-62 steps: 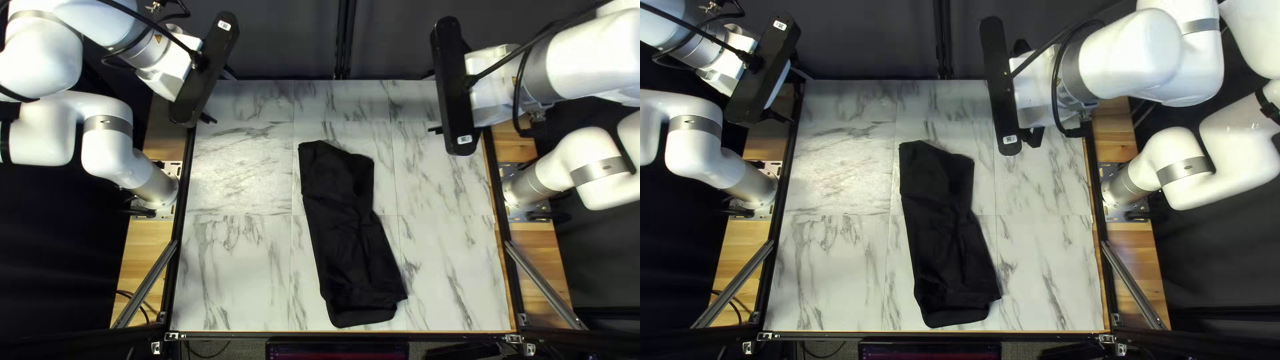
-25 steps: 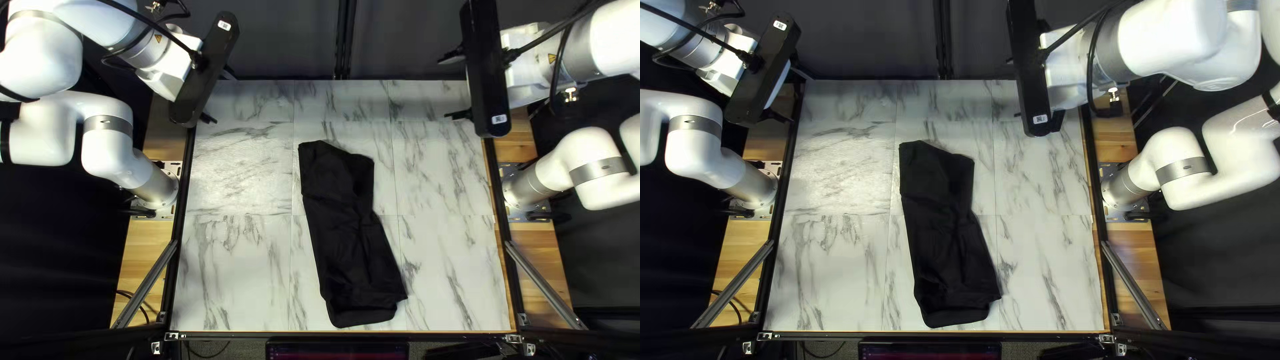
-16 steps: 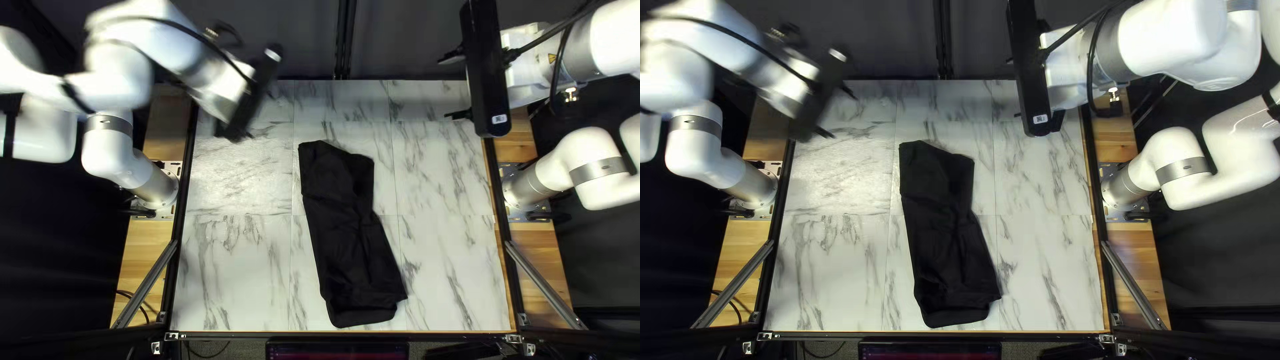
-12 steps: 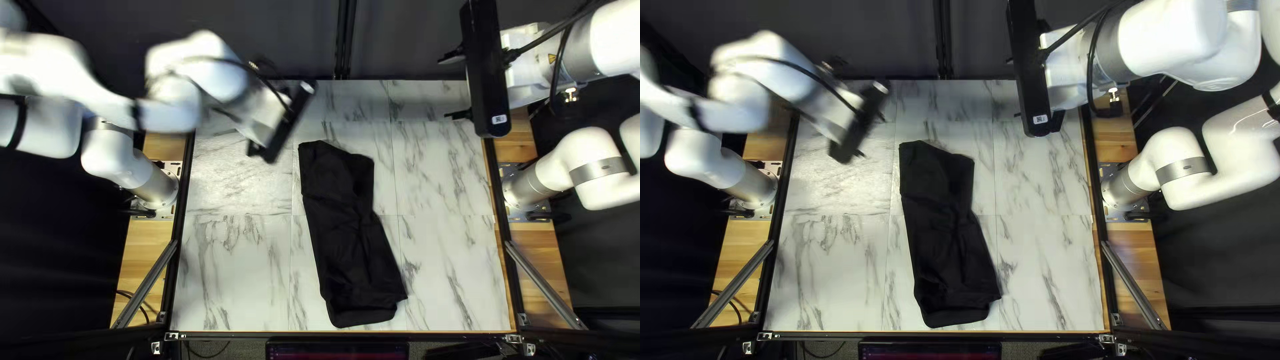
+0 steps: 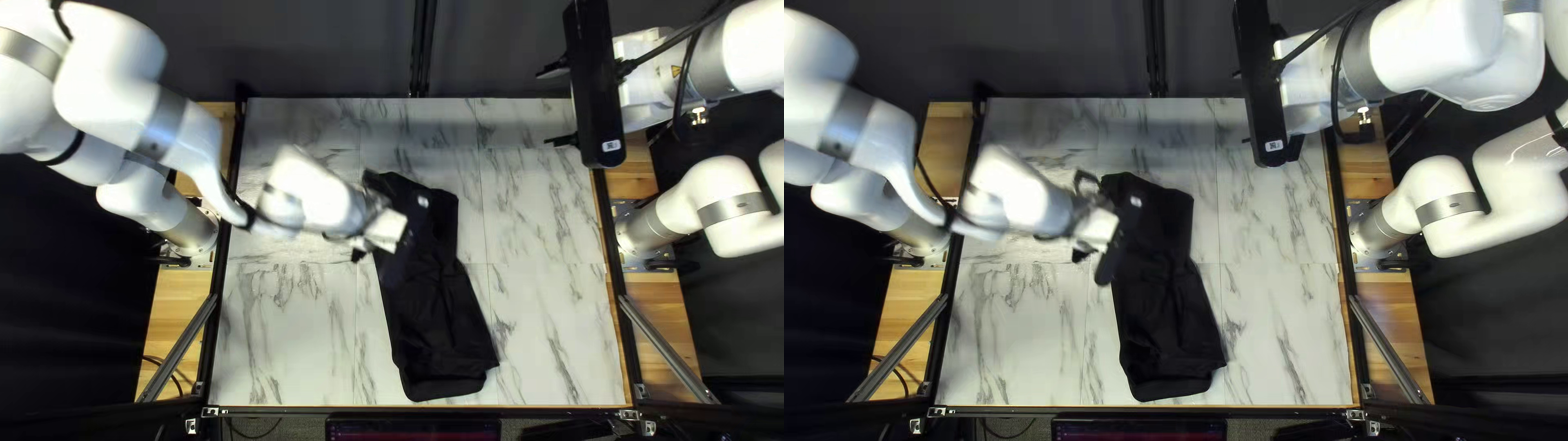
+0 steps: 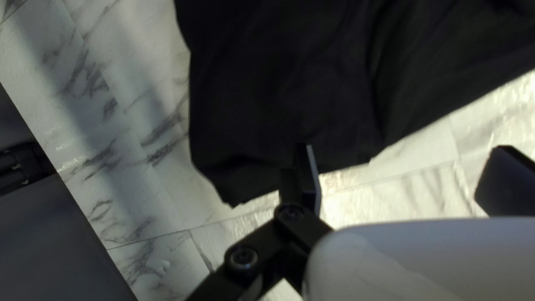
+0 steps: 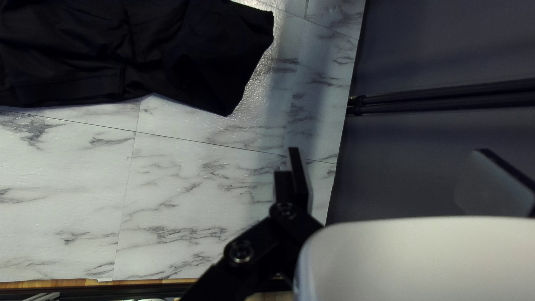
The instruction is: Fold t-shirt
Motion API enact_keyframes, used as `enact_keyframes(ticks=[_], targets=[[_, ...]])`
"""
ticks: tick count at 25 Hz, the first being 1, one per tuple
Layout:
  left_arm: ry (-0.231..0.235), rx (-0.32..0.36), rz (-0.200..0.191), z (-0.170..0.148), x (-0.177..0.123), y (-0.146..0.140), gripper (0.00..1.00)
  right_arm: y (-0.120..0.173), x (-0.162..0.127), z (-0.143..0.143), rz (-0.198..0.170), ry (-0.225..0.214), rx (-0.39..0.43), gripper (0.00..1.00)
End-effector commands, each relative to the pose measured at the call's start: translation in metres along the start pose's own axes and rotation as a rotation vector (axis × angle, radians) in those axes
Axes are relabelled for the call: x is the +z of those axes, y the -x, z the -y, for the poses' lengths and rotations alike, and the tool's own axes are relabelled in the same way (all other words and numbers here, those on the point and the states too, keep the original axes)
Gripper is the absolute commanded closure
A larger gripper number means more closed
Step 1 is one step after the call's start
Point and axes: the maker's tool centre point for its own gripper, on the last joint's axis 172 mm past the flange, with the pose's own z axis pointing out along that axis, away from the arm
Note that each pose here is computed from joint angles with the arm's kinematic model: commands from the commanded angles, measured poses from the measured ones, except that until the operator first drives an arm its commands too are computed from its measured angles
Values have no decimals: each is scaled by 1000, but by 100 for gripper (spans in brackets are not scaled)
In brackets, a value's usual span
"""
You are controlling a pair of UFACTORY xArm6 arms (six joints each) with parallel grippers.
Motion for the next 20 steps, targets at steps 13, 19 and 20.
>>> enact_keyframes(ticks=[13, 19, 20], targets=[[-33, -89, 81, 14, 38, 39, 0, 0, 0, 0, 0, 0, 0, 0], [-26, -96, 74, 16, 49, 28, 59, 0, 0, 0, 0, 0, 0, 0], [-24, -96, 73, 16, 52, 26, 68, 0, 0, 0, 0, 0, 0, 0]])
